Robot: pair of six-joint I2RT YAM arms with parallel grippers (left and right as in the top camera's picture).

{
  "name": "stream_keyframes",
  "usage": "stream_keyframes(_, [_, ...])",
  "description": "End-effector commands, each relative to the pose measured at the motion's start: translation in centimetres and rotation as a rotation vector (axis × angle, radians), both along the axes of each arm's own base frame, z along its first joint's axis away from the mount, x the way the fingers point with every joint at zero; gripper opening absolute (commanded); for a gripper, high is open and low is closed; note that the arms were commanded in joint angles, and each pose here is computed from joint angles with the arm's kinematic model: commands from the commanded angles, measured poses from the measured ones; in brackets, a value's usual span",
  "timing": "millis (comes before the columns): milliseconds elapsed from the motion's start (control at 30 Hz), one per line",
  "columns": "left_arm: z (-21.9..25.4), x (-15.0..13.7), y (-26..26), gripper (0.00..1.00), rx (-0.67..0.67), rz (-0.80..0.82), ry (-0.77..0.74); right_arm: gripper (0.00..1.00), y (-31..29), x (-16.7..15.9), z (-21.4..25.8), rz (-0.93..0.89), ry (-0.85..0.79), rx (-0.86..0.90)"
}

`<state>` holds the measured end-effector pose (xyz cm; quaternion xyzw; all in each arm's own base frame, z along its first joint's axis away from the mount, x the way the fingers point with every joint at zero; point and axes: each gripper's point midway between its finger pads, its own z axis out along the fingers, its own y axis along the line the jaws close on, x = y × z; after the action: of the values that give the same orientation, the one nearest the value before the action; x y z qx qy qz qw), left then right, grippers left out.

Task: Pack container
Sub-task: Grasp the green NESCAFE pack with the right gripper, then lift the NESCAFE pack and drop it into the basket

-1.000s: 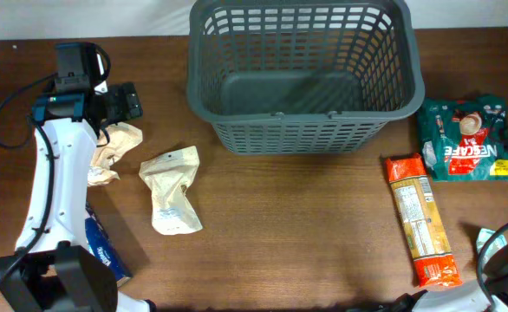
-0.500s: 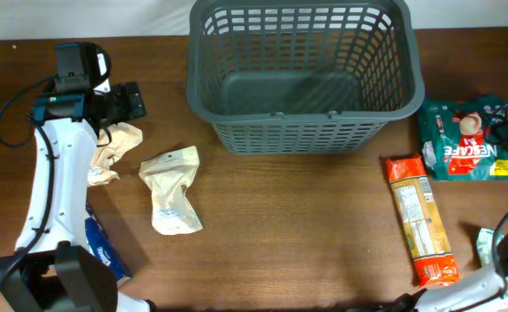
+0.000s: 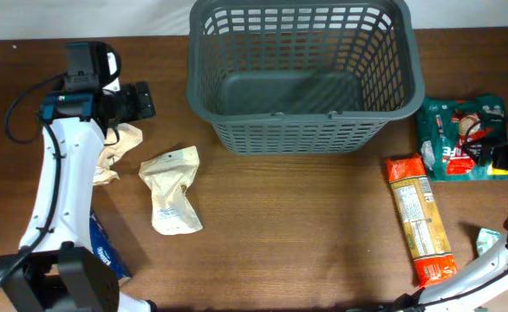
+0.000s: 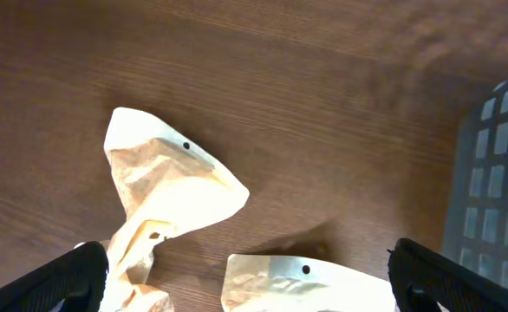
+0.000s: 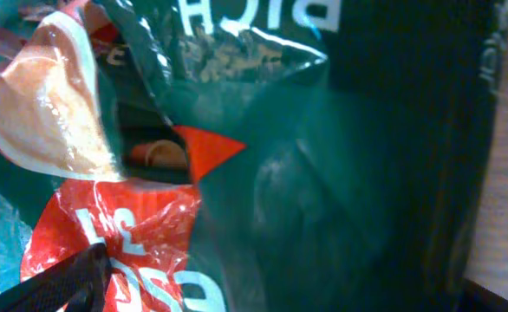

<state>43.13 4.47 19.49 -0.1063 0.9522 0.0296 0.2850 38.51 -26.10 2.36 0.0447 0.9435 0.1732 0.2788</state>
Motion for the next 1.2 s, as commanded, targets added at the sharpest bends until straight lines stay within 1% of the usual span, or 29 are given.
stream_keyframes(0, [0.1, 0.0, -0.6, 0.99, -0.003, -0.025, -0.001, 1.00, 2.5, 0.7, -3.4, 0.057, 0.040, 0.068])
stream_keyframes(67, [0.1, 0.1, -0.7, 0.99, -0.003, -0.028, 0.000, 0.89, 3.0, 0.9, -4.5, 0.068, 0.050, 0.076])
stream_keyframes(100, [0.1, 0.1, -0.7, 0.99, -0.003, -0.029, -0.001, 0.72, 3.0, 1.0, -4.9, 0.071, 0.050, 0.077])
stream_keyframes(167, [0.1, 0.1, -0.8, 0.99, -0.003, -0.030, -0.001, 0.11, 3.0, 1.2, -5.4, 0.075, 0.052, 0.067])
stream_keyframes(200, [0.1, 0.1, -0.8, 0.99, -0.004, -0.029, -0.001, 0.04, 3.0, 1.1, -5.5, 0.074, 0.055, 0.064])
stream_keyframes(367, [0.1, 0.1, -0.8, 0.99, -0.004, -0.028, -0.001, 0.04, 3.0, 0.8, -5.7, 0.051, 0.081, 0.083])
stream_keyframes(500, [0.1, 0.1, -0.8, 0.99, -0.004, -0.028, -0.002, 0.04, 2.1, 0.1, -6.4, -0.107, 0.192, 0.107])
stream_keyframes(533, [0.1, 0.1, -0.8, 0.99, -0.004, -0.027, -0.002, 0.03, 2.0, 0.1, -6.4, -0.120, 0.198, 0.112])
stream_keyframes(633, [0.1, 0.1, -0.8, 0.99, -0.004, -0.028, -0.002, 0.04, 1.8, 0.5, -5.6, -0.150, 0.194, 0.134])
stream_keyframes(733, [0.1, 0.1, -0.8, 0.99, -0.004, -0.028, -0.002, 0.04, 1.3, 1.8, -2.6, -0.155, 0.141, 0.148])
stream_keyframes(833, [0.1, 0.1, -0.8, 0.99, -0.004, -0.028, -0.002, 0.04, 0.5, 3.8, 3.3, -0.138, 0.041, 0.140])
stream_keyframes(967, [0.1, 0.1, -0.8, 0.99, -0.004, -0.028, -0.002, 0.04, -0.2, 5.9, 12.8, -0.110, -0.092, 0.088])
stream_keyframes(1000, [0.1, 0.1, -0.8, 0.99, -0.004, -0.028, -0.002, 0.04, -0.1, 6.4, 15.8, -0.098, -0.136, 0.067])
stream_keyframes(1067, [0.1, 0.1, -0.8, 0.99, -0.004, -0.028, -0.002, 0.04, 0.2, 7.0, 19.9, -0.079, -0.196, 0.032])
stream_keyframes(1100, [0.1, 0.1, -0.8, 0.99, -0.004, -0.028, -0.003, 0.04, 0.9, 7.5, 23.3, -0.058, -0.249, -0.003])
stream_keyframes(1167, [0.1, 0.1, -0.8, 0.99, -0.004, -0.028, -0.002, 0.04, 2.0, 8.1, 27.6, -0.049, -0.321, -0.045])
